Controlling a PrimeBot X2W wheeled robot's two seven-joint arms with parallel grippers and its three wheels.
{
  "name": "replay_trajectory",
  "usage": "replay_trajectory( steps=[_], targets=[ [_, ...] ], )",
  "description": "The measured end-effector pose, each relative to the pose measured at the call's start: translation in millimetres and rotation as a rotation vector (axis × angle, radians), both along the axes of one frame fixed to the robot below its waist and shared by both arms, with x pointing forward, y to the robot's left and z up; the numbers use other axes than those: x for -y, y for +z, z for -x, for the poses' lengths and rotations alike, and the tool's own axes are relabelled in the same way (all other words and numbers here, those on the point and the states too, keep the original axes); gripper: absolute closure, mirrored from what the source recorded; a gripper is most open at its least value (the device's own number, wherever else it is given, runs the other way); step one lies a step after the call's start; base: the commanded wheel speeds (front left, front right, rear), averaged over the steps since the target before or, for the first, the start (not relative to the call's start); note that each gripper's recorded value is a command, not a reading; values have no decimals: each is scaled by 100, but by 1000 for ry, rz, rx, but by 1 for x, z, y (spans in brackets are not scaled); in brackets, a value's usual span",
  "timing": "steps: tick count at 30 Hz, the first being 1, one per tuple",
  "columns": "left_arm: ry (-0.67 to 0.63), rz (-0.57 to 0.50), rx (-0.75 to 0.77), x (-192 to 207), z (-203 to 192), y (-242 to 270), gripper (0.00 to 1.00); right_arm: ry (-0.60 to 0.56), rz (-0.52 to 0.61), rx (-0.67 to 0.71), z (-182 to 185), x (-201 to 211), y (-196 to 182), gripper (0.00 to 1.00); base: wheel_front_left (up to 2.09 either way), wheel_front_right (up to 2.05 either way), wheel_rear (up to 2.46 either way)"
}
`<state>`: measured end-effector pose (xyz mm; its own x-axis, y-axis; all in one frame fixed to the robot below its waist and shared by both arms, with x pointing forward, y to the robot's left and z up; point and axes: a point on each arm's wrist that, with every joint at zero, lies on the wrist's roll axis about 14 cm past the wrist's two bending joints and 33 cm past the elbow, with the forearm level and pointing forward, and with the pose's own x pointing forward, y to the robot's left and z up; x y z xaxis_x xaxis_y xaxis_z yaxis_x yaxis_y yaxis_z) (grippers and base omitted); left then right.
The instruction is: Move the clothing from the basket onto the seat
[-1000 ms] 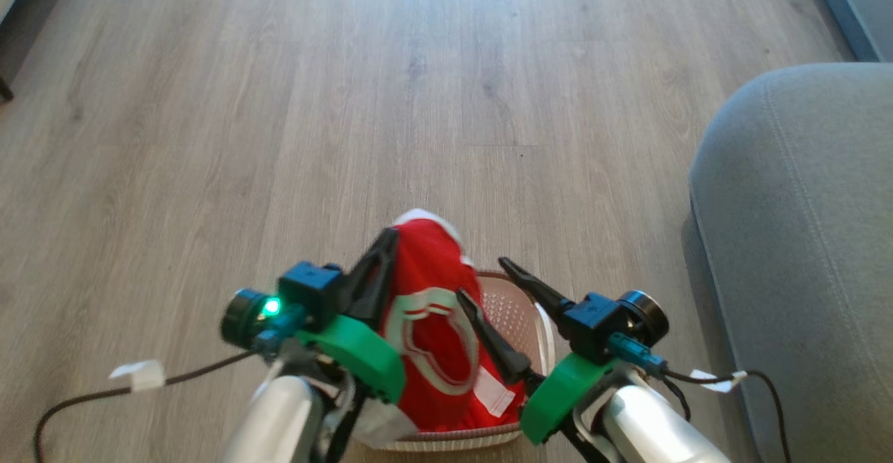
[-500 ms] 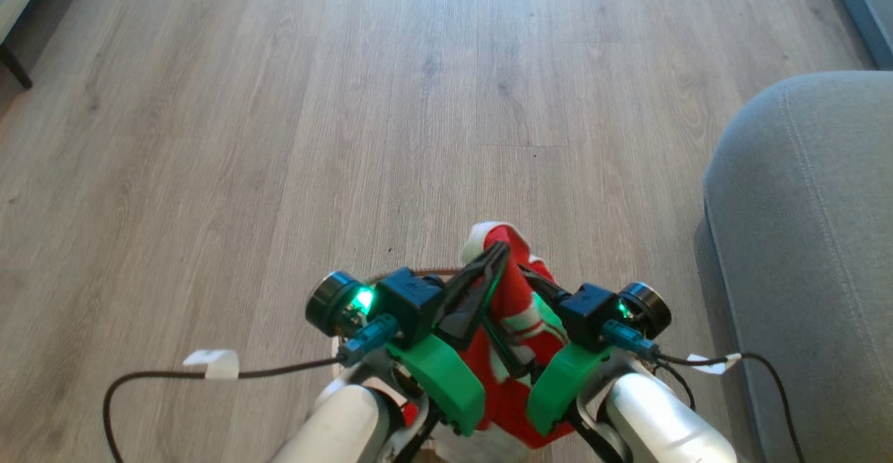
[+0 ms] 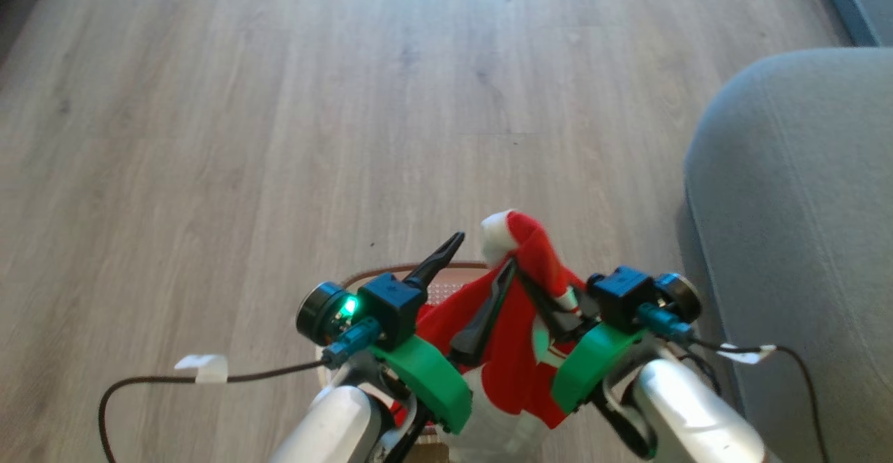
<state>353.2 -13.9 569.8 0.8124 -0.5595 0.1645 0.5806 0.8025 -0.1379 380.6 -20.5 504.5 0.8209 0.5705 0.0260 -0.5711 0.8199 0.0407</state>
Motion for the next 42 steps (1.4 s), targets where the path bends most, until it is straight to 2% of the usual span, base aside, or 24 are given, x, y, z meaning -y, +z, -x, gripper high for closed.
replay_trajectory(
  steps=[2, 8, 19, 23, 30, 35, 38, 42],
  targets=[
    [-3, 1, -11, 1, -1, -5, 0, -21, 1, 4, -2, 8, 1, 100, 0, 0, 0],
    [-90, -3, -44, 26, -1, -29, 0, -169, 5, 58, -12, 65, 18, 100, 0, 0, 0],
    [-385, -9, -37, 113, 19, -36, 0, -514, 64, 139, 5, 202, 44, 100, 0, 0, 0],
    [-461, 8, -53, 135, 25, -38, 0, -612, 88, 134, 14, 238, 43, 100, 0, 0, 0],
    [-511, 13, -93, 148, 28, -52, 0, -685, 95, 115, 18, 261, 38, 100, 0, 0, 0],
    [-520, 13, -91, 152, 16, -58, 0, -706, 97, 105, 10, 267, 33, 100, 0, 0, 0],
    [-521, 8, -70, 155, -2, -61, 0, -717, 97, 98, -2, 270, 29, 100, 0, 0, 0],
    [-522, 21, -25, 160, -42, -65, 0, -708, 97, 116, -45, 267, 28, 100, 0, 0, 0]
  ],
)
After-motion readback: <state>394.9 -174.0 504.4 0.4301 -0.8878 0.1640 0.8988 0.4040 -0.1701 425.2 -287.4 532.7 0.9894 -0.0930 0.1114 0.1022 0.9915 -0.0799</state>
